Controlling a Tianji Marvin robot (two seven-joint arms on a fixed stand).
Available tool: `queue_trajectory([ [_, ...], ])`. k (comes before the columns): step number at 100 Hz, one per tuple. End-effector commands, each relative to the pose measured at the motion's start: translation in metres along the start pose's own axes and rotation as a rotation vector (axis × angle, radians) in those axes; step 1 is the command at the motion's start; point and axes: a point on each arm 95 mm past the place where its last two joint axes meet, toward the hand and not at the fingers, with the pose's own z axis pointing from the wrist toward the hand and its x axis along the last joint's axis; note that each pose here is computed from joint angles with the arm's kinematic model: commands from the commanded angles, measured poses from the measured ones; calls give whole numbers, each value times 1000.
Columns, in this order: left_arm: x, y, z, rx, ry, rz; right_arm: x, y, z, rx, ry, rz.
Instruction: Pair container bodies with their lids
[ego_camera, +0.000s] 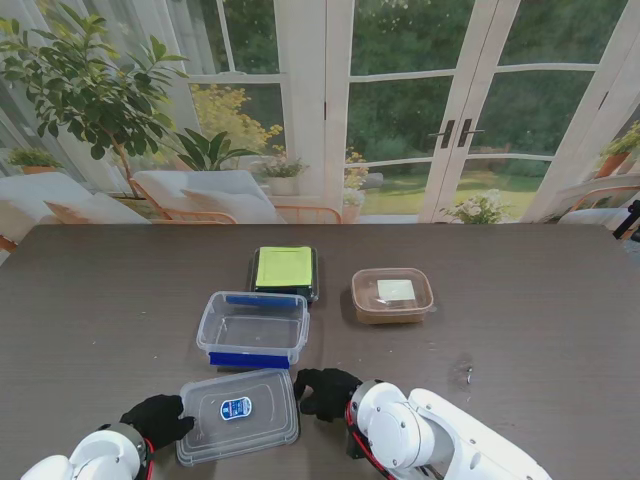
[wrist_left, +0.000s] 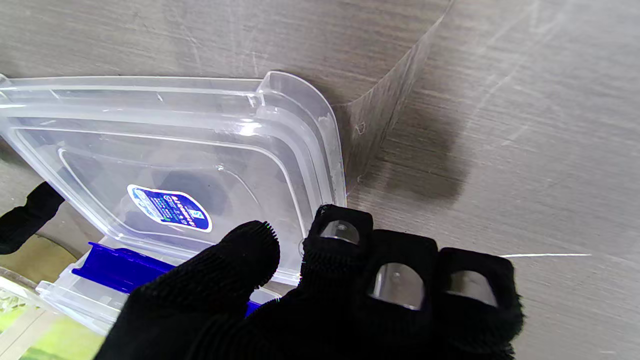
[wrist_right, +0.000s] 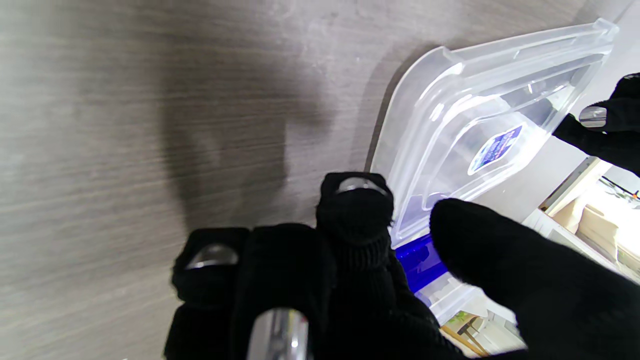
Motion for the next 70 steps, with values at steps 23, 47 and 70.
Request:
queue_trajectory([
  [23,3,16,-4,-49,47,-40,1,-23,-6,62,25,120],
  [47,7,13,-5,-32,86,-57,2,-23,-13,51,43,183],
  [70,12,9,-7,-16,114,-60,3,-21,-22,35,64,221],
])
